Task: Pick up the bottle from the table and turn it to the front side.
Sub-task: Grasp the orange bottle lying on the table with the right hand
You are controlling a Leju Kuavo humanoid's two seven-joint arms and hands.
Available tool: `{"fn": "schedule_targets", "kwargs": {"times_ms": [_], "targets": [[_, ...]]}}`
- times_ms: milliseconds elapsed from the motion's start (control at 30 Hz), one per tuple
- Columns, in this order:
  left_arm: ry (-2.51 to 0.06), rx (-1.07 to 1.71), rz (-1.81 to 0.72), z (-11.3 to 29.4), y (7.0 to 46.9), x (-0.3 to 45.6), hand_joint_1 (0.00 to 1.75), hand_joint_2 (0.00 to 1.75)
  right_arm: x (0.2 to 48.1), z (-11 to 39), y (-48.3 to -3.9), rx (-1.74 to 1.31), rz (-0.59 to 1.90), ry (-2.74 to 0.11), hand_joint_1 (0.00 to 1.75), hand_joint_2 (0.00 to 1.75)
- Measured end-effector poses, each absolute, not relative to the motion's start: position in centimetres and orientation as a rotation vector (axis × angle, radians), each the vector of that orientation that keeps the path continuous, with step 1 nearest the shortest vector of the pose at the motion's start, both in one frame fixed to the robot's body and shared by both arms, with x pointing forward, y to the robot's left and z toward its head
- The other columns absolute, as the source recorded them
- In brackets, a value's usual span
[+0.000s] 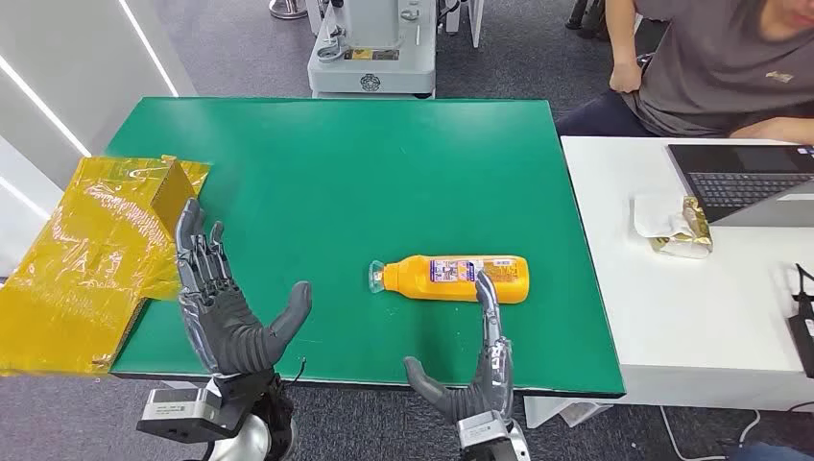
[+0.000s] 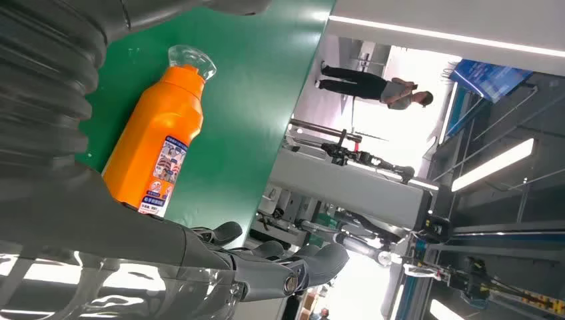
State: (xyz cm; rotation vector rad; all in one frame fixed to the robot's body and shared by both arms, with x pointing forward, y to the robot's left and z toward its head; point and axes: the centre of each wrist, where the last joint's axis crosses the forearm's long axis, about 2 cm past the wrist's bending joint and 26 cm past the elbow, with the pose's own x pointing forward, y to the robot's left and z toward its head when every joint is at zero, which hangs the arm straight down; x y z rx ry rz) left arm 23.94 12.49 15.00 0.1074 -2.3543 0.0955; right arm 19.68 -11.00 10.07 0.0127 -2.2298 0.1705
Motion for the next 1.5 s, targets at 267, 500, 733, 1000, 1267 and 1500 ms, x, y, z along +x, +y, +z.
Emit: {"fn": "schedule_targets", "kwargs": {"times_ms": [267, 500, 733, 1000, 1267, 1500], "targets": [[-2.355, 0.076, 0.078, 14.9, 12.5, 24.0, 0.00, 1.75, 20.8, 10.7, -12.0, -0.237, 0.319, -2.343, 0.00, 1.75], [-2.355, 0.074, 0.075, 14.9, 12.6, 24.0, 0.00, 1.75, 21.3, 10.7, -12.7, -0.281, 0.330, -2.349, 0.00, 1.75], [-2.355, 0.073, 0.075, 14.9, 12.6, 24.0, 0.00, 1.75, 21.5, 10.7, -12.9, -0.292, 0.331, -2.346, 0.00, 1.75], [-2.355, 0.025, 0.052, 14.9, 12.7, 24.1, 0.00, 1.75, 22.4, 10.3, -15.7, -0.477, 0.607, -2.334, 0.00, 1.75], [-2.361, 0.006, 0.064, 15.2, 12.8, 24.1, 0.00, 1.75, 30.5, 11.7, -25.5, -0.484, 1.219, -2.033, 0.00, 1.75], [-2.363, -0.006, 0.059, 15.2, 13.1, 24.0, 0.00, 1.75, 40.9, 20.7, -34.3, -0.564, 1.494, -1.807, 0.00, 1.75]]}}
